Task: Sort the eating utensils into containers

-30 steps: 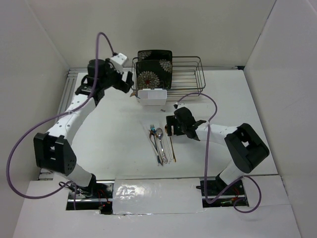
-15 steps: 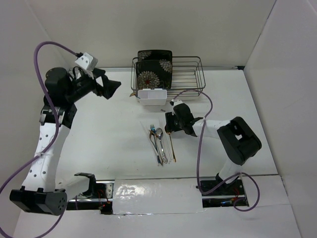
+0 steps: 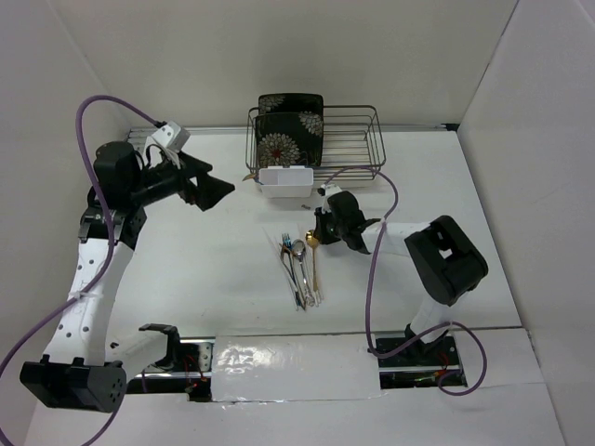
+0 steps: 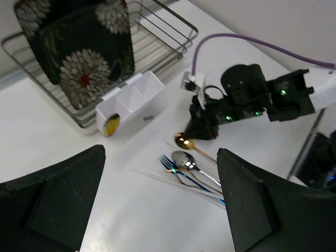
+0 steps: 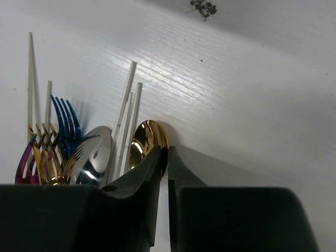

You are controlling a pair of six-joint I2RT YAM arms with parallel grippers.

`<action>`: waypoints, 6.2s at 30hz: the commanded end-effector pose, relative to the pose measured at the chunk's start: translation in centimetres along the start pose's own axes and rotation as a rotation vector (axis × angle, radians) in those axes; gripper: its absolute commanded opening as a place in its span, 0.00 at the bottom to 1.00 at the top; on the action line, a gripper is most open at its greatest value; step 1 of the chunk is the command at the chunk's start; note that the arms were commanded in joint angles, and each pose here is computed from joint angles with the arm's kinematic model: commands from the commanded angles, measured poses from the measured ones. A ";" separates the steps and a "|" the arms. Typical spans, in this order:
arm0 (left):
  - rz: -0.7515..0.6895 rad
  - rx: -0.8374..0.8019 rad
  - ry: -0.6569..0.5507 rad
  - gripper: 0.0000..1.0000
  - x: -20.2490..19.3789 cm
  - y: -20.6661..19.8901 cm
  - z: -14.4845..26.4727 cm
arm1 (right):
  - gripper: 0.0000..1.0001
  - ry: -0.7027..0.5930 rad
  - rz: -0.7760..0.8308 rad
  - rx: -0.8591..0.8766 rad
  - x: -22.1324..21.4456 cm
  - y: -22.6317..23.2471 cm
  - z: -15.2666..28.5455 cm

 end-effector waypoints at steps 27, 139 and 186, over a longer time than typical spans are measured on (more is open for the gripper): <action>0.137 -0.435 0.305 0.80 -12.2 -3.0 -8.6 | 0.00 -0.323 0.283 0.559 12.7 10.2 13.7; -0.433 0.309 -0.074 0.00 7.1 9.6 -8.9 | 1.00 -0.319 -0.266 -0.069 9.0 -1.1 16.3; -0.417 0.225 0.093 0.28 -5.3 10.9 -15.4 | 0.90 -0.168 -0.216 0.059 5.5 4.8 8.4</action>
Point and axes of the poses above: each gripper's point midway between its finger pads, its own z axis back along the fingers, its own y axis along the line the jaws close on, x = y × z, the point moved 2 cm from there along z, back along the fingers, and after that the axes turned 9 degrees about z, right-handed, at the moved point
